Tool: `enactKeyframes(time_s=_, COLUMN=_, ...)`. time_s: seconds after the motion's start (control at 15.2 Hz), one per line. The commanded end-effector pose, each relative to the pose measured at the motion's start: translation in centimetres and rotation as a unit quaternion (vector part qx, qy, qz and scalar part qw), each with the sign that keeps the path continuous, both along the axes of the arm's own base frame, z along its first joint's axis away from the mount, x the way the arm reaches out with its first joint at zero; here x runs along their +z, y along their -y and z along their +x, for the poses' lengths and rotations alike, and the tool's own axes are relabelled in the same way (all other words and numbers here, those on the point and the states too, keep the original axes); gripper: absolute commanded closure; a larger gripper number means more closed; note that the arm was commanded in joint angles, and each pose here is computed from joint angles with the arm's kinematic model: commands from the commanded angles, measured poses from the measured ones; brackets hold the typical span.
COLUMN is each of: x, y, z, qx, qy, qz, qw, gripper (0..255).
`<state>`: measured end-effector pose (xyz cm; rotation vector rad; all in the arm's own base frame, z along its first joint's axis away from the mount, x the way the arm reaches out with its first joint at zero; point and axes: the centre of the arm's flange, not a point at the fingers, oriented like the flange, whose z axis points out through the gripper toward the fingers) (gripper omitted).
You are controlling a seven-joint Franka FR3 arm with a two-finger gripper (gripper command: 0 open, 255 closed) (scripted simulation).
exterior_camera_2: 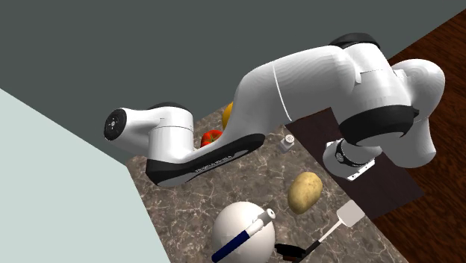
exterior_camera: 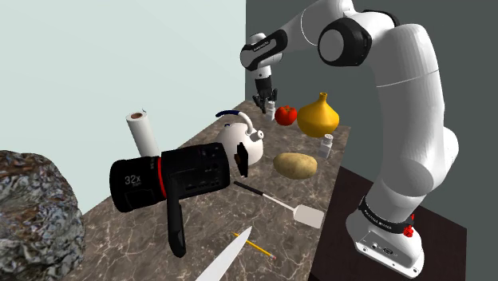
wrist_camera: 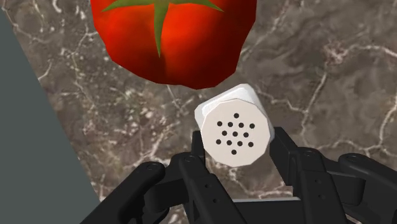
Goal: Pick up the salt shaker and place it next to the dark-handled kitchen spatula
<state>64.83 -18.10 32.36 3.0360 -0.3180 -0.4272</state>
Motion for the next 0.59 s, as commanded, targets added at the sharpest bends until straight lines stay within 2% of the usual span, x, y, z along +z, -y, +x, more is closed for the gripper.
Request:
enactKeyframes(time_s=0.0, x=0.0, y=0.0, z=0.0, qx=0.0, qy=0.0, qz=0.0, qw=1.0, gripper=255)
enactKeyframes(time_s=0.53, x=4.2, y=0.0, z=0.0, qx=0.0, qy=0.0, qz=0.0, qw=1.0, gripper=255)
